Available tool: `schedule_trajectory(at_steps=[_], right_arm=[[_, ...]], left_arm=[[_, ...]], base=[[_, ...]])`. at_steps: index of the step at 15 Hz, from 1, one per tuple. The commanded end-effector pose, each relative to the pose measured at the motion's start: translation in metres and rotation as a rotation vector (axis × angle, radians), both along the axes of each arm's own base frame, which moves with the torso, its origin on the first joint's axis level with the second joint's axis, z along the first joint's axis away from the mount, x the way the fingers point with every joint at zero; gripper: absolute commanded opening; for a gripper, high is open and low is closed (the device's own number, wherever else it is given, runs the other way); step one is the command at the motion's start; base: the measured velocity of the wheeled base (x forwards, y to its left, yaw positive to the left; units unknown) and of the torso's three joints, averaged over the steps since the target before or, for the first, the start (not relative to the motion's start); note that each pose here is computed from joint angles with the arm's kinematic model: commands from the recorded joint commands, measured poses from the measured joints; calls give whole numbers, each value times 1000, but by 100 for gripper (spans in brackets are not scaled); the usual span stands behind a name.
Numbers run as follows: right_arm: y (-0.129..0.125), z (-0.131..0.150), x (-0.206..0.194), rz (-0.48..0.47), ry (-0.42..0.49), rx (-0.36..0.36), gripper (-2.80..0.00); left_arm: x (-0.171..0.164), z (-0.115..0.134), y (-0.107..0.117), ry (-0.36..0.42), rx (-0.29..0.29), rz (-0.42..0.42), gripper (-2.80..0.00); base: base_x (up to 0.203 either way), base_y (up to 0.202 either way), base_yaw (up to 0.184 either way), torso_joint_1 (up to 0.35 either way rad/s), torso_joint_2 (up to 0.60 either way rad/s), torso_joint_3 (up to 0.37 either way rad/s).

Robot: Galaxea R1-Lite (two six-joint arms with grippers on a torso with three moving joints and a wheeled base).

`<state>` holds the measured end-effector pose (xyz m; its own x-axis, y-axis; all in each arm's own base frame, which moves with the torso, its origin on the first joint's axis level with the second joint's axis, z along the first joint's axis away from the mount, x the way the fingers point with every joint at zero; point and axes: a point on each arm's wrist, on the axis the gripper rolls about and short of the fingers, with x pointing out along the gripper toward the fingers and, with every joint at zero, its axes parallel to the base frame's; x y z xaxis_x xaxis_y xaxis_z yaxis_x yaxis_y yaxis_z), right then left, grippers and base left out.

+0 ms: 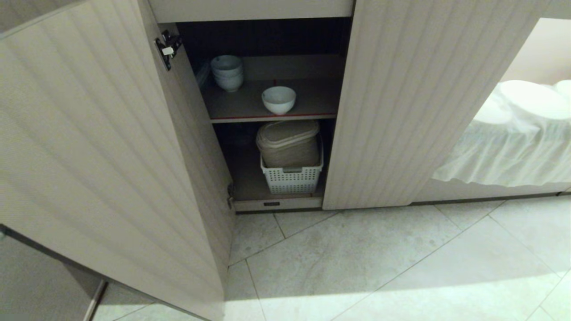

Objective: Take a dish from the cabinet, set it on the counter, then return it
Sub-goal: Close the cabinet door

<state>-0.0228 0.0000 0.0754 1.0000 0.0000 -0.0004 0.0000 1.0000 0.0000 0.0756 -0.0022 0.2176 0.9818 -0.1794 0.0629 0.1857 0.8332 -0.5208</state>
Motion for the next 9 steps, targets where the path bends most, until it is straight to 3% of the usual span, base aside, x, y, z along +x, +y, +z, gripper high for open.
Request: schedule_trajectory(at_steps=[1, 5, 9], right_arm=[[0, 0, 0, 0, 0, 0, -280], [0, 0, 0, 0, 0, 0, -280], [0, 0, 0, 0, 0, 0, -280]], left_arm=[[4, -1, -2, 16, -4, -25, -280], [8, 1, -7, 26, -28, -94, -280], [26, 7, -8, 1, -46, -96, -280]], base=[[0, 0, 0, 0, 0, 0], [0, 0, 0, 0, 0, 0], [0, 0, 0, 0, 0, 0]])
